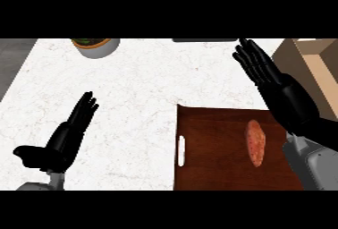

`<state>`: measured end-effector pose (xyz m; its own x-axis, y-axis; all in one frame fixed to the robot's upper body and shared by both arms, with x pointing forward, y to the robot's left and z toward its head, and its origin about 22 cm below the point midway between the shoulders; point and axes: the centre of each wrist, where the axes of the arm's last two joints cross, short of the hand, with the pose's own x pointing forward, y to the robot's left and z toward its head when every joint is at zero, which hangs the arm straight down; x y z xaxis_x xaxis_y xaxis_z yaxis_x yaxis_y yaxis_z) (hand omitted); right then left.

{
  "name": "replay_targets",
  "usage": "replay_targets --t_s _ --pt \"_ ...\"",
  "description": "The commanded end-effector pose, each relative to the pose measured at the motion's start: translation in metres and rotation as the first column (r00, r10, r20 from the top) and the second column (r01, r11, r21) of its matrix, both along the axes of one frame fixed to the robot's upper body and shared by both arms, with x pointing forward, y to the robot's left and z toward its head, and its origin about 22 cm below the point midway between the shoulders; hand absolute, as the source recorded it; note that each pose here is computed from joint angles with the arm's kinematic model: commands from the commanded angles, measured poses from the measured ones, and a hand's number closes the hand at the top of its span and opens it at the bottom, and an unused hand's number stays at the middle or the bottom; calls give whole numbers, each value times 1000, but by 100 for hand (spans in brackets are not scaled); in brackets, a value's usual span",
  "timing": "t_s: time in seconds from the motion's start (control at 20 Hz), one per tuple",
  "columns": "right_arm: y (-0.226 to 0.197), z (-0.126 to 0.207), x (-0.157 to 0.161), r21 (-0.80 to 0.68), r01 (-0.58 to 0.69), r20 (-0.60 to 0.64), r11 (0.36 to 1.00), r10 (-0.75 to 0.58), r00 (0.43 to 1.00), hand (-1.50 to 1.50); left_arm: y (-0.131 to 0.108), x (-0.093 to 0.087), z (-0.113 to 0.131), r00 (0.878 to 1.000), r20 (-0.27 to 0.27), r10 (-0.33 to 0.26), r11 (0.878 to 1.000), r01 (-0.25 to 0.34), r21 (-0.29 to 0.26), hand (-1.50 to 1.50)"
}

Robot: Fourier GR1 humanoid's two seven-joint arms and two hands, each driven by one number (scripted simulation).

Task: Pick the sweet potato from the tray and place it in the cardboard box

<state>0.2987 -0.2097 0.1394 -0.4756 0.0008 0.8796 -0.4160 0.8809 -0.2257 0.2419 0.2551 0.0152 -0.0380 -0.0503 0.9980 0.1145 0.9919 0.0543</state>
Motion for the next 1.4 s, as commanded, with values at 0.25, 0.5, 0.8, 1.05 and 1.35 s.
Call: replay_targets --t_s 0.25,0.5,0.8,1.05,1.35 --pt "-110 -40 -24 -142 688 -85 711 -702 707 150 65 -13 -24 900 -105 423 900 -404 164 0" --pt "-138 -102 -74 -412 831 -1 375 -912 411 -150 58 -24 -41 888 -181 422 905 -401 142 0" --pt "-110 -97 -134 -535 810 165 241 -910 380 -150 26 2 -37 899 -168 404 913 -384 138 0" --pt "-101 -50 -149 -701 687 98 192 -928 359 -150 44 7 -46 903 -164 396 916 -377 135 0" --pt "-78 2 -146 -800 559 4 217 -930 367 -150 21 19 -31 913 -172 369 926 -347 146 0"
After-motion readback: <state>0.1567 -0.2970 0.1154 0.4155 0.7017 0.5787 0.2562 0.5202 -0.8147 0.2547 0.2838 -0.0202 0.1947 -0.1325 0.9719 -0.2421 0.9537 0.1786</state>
